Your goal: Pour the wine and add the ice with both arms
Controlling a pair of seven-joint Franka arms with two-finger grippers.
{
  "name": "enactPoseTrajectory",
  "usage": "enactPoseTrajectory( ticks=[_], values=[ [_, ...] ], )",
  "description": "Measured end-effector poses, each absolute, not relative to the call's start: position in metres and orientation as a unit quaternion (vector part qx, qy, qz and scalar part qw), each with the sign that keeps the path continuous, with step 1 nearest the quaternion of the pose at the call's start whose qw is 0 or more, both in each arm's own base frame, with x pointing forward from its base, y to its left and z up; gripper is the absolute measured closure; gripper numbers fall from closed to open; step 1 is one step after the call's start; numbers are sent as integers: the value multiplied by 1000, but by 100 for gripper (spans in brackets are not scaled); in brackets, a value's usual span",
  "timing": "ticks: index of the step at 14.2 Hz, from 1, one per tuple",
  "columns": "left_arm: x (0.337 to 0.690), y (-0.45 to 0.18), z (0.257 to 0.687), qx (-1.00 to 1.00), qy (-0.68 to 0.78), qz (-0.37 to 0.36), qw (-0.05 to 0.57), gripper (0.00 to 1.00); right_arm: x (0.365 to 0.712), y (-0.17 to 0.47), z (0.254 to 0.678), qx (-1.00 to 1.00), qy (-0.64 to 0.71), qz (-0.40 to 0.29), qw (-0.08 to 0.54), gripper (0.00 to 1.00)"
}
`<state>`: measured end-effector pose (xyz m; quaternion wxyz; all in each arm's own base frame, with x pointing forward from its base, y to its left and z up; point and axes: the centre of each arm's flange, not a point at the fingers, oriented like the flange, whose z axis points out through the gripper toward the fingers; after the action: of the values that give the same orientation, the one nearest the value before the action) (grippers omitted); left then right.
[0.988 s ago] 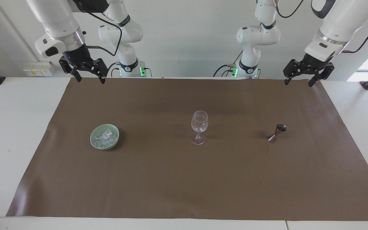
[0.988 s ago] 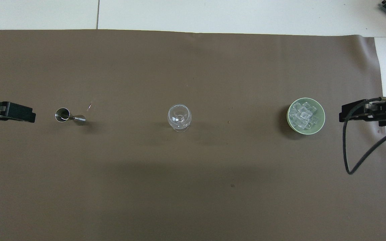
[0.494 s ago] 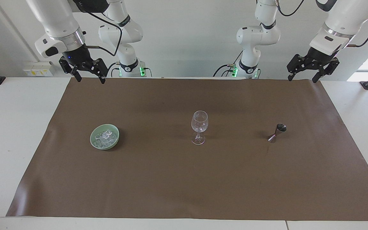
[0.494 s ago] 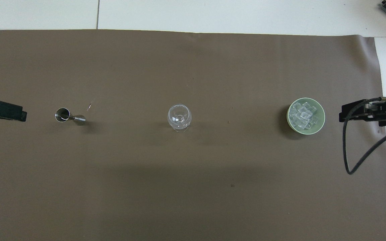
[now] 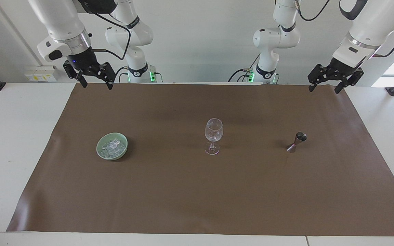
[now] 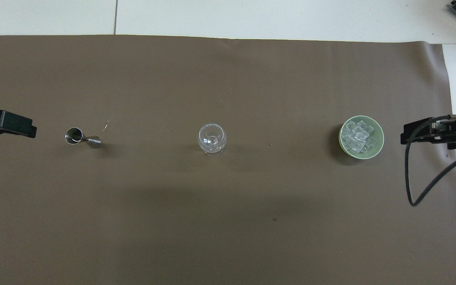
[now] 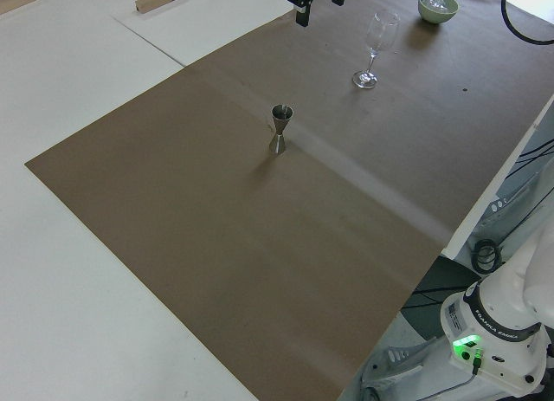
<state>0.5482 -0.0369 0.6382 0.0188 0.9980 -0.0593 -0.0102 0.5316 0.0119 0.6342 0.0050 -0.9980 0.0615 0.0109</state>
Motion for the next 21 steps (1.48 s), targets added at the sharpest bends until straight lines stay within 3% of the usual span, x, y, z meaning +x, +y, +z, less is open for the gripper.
enactPoseTrajectory(
  ticks=[21],
  values=[
    [632,-13,547,994,38,-66,83,0,532,12,634,-998,62,11,5,0]
  ],
)
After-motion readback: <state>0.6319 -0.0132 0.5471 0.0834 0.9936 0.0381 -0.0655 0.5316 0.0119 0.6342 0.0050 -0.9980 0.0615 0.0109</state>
